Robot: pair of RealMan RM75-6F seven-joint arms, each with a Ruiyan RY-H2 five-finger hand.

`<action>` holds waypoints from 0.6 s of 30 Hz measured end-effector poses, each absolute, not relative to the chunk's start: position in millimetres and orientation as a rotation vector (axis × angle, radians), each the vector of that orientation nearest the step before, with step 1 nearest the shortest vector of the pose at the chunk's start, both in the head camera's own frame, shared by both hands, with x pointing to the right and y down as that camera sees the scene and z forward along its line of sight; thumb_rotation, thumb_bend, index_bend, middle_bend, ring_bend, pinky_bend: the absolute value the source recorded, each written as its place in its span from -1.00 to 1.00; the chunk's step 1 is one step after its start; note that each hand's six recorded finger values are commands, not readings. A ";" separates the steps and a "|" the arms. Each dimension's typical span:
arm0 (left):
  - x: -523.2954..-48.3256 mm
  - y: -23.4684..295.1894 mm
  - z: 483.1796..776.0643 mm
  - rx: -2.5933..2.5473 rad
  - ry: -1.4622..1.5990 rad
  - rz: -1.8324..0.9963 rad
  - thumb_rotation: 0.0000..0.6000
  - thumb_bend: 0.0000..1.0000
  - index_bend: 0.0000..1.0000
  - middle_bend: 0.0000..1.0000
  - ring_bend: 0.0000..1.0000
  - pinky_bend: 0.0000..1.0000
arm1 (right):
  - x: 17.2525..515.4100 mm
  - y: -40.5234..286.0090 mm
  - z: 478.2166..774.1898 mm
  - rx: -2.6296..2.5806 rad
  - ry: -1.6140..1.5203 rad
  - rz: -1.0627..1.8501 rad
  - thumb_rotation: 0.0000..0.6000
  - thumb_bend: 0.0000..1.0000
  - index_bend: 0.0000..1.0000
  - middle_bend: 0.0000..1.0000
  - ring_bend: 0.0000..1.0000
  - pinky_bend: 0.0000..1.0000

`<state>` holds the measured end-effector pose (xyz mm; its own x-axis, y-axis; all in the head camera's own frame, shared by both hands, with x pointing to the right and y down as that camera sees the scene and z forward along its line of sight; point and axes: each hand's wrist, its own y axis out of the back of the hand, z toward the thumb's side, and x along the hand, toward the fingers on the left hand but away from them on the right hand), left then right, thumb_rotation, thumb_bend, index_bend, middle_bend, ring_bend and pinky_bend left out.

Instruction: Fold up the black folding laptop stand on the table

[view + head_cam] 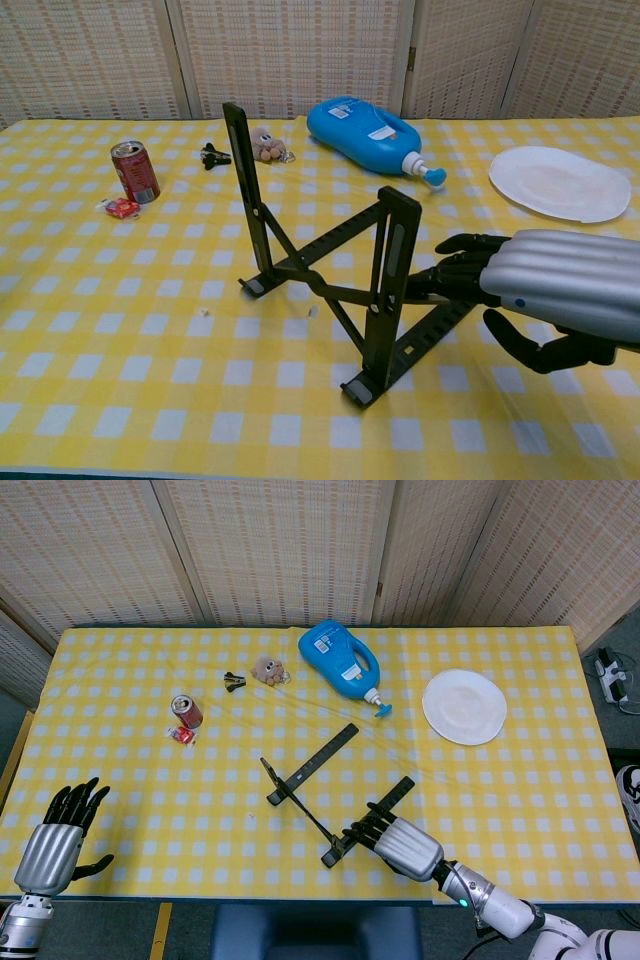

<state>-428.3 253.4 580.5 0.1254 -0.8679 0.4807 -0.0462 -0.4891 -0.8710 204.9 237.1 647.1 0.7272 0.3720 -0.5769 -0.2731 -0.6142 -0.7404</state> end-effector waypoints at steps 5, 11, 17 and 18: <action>-427.0 253.7 580.5 -1.686 0.894 -1.441 1.00 -0.70 -0.88 -0.94 -0.93 -1.00 | 204.2 240.7 649.7 -2.000 -0.057 0.907 1.00 0.84 -0.74 -0.62 -0.66 -1.00; -427.7 254.9 579.5 -1.685 0.894 -1.444 1.00 -0.70 -0.88 -0.94 -0.93 -1.00 | 203.5 241.0 649.3 -1.989 -0.071 0.898 1.00 0.84 -0.74 -0.63 -0.67 -1.00; -427.5 255.6 578.9 -1.686 0.894 -1.442 1.00 -0.70 -0.88 -0.94 -0.93 -1.00 | 212.6 235.4 639.9 -1.964 -0.115 0.901 1.00 0.84 -0.74 -0.62 -0.67 -1.00; -427.2 255.9 579.0 -1.686 0.892 -1.442 1.00 -0.70 -0.88 -0.94 -0.93 -1.00 | 214.2 236.3 639.5 -1.963 -0.112 0.904 1.00 0.84 -0.74 -0.62 -0.67 -1.00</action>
<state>-427.2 255.9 579.0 0.1296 -0.8666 0.4820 -0.0444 -0.4906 -0.8702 214.2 236.3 639.5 0.7237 0.4199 -0.5477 -0.2731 -0.5546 -0.7860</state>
